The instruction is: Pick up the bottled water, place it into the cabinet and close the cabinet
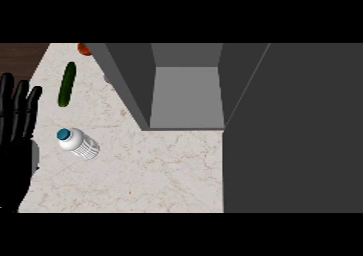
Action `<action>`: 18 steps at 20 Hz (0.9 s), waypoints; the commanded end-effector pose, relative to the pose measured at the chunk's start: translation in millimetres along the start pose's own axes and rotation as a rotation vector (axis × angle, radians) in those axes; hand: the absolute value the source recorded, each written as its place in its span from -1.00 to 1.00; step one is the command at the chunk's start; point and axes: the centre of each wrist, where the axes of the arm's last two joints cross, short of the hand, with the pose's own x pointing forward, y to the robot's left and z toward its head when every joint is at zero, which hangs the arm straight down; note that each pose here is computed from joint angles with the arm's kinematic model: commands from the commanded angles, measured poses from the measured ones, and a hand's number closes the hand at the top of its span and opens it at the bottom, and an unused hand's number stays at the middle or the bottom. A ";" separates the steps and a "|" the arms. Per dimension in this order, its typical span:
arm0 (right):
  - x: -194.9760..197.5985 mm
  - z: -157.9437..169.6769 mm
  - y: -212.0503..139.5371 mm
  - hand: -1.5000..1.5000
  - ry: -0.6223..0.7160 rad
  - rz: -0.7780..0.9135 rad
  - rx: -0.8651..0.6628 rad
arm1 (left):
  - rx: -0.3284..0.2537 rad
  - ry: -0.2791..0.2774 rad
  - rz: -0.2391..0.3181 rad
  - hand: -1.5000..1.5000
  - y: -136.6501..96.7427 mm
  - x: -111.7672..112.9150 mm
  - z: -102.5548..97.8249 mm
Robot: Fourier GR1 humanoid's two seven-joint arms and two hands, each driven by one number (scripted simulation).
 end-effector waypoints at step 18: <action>32.3 64.1 29.9 -1.00 0.239 -0.328 0.059 | -0.257 0.509 0.472 -1.00 91.2 -25.5 55.5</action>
